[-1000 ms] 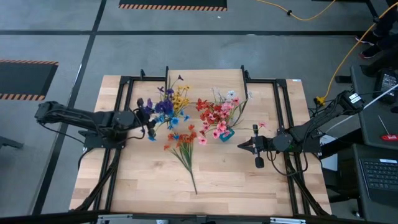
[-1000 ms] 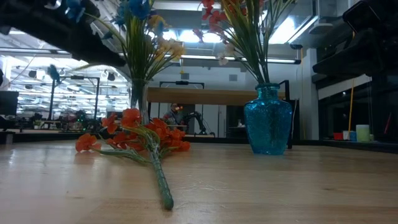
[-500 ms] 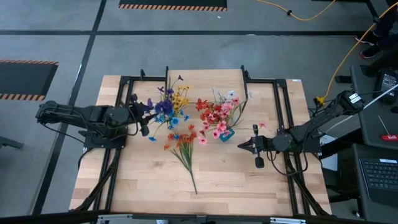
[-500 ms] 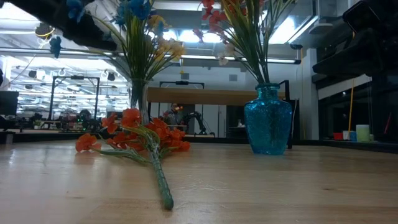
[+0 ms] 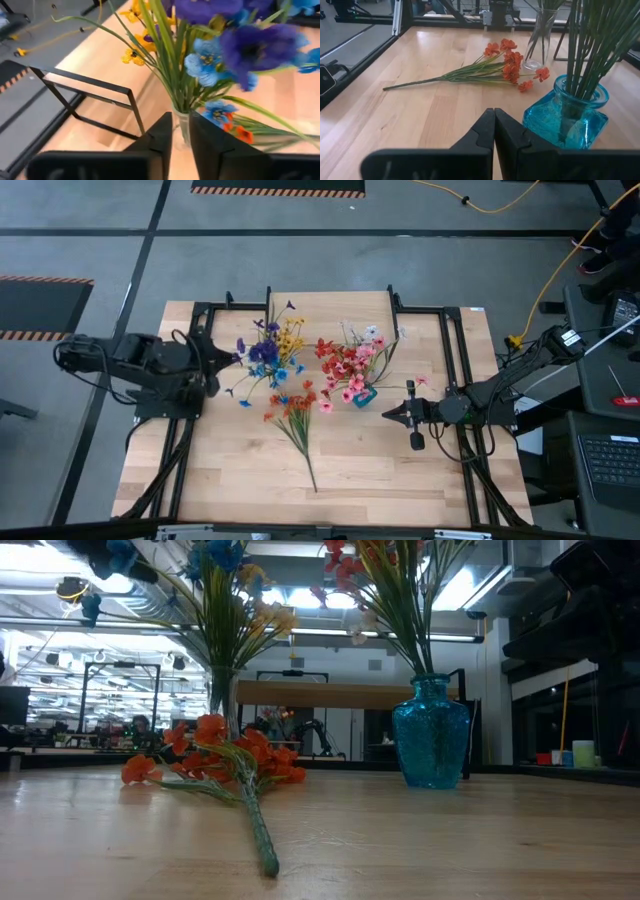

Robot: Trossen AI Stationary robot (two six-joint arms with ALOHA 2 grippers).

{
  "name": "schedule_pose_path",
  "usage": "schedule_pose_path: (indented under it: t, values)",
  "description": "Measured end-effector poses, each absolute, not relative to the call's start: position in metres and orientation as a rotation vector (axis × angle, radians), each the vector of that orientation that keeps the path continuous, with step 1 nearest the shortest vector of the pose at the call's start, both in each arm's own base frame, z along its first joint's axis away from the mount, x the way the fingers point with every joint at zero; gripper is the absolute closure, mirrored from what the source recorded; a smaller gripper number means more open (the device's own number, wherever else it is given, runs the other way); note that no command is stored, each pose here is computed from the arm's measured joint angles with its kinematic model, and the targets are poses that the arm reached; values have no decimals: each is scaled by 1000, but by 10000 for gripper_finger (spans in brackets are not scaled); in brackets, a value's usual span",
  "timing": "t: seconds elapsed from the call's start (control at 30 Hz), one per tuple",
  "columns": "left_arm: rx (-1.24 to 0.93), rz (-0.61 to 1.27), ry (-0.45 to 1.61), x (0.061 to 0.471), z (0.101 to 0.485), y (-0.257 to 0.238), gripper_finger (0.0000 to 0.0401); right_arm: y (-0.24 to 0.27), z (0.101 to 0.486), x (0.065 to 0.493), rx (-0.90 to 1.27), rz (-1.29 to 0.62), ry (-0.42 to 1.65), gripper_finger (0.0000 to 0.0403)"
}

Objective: Pick and place flowers into a vace then onto a shelf
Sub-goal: Put the orange flowers into the blue vase

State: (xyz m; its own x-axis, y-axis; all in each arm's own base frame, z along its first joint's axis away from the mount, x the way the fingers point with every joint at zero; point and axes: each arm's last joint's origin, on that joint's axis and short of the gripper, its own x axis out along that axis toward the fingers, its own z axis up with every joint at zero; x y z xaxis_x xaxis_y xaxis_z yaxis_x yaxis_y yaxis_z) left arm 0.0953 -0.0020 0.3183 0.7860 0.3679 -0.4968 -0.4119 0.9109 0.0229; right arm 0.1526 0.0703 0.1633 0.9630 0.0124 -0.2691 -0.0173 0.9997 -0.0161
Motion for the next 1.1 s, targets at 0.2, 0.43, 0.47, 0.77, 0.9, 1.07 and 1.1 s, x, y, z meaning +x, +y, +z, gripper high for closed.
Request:
schedule_pose_path:
  t: [0.2,0.43,0.47,0.77,0.9,1.07,1.1]
  values:
    - [-113,378,614,105,330,-12,396,70,163,153,-22,15,271,389]
    - [-73,322,746,133,347,-33,400,71,165,153,-16,15,257,389]
    - [-71,318,763,136,351,-37,399,71,165,153,-15,15,257,389]
    - [-72,329,921,155,358,-87,399,71,165,153,2,13,253,389]
    - [-63,334,961,167,345,-116,399,71,166,153,19,14,247,389]
    - [-35,362,1041,185,319,-154,399,71,166,153,21,15,244,389]
    - [-21,361,1067,189,312,-161,399,71,166,153,22,15,244,389]
